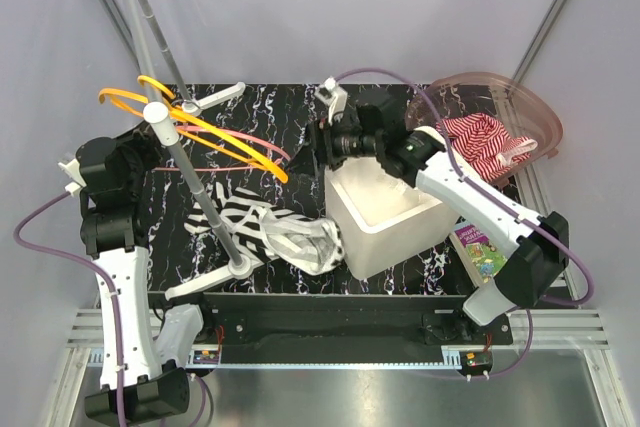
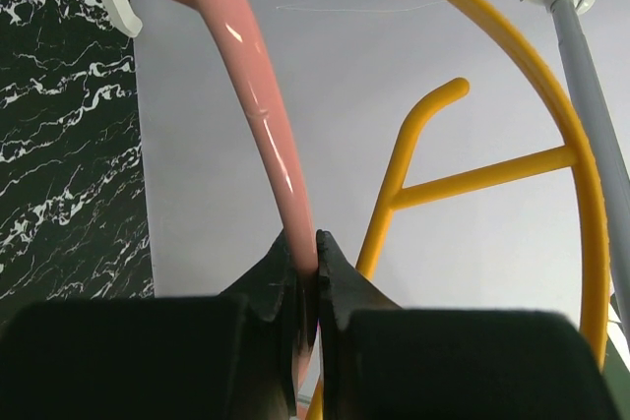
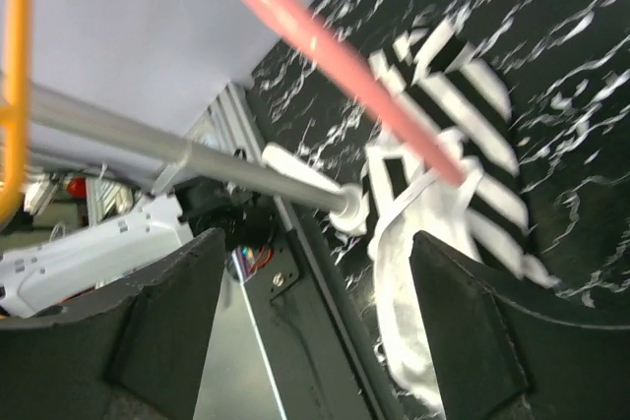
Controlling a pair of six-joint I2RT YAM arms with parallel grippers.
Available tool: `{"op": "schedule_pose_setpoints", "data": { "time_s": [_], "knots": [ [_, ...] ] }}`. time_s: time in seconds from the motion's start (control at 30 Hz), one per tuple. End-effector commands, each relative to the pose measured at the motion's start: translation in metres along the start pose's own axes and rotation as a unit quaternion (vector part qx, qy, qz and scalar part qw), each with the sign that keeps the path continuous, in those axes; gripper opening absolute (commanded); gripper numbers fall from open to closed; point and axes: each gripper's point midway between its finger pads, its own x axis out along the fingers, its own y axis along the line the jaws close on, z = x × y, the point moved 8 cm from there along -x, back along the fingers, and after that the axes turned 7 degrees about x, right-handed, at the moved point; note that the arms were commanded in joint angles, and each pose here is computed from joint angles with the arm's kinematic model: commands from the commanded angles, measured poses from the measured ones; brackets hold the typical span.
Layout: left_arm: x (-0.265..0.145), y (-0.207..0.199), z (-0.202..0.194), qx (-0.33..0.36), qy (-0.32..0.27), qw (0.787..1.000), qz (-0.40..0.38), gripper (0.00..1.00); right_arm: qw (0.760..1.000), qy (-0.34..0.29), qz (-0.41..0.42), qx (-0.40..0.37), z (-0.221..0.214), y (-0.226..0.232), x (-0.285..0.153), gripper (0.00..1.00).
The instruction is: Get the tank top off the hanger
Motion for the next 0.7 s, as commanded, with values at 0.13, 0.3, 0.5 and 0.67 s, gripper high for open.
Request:
{"op": "schedule_pose_setpoints", "data": {
  "time_s": [0.13, 0.3, 0.5, 0.67],
  "knots": [
    [-0.010, -0.008, -0.003, -0.021, 0.026, 0.999, -0.023, 0.00, 0.992, -0.080, -0.025, -0.089, 0.071, -0.016, -0.008, 0.88],
    [-0.010, -0.005, -0.006, -0.034, 0.042, 0.998, -0.013, 0.00, 0.990, -0.037, 0.040, -0.129, 0.065, -0.019, 0.006, 0.82],
    [-0.005, -0.004, -0.009, -0.041, 0.053, 0.998, -0.003, 0.00, 0.985, -0.014, 0.096, -0.142, 0.046, -0.017, 0.015, 0.80],
    [-0.004, -0.003, -0.008, -0.046, 0.054, 0.997, -0.001, 0.00, 0.985, 0.004, 0.100, -0.143, 0.033, -0.017, 0.032, 0.83]
  ]
}}
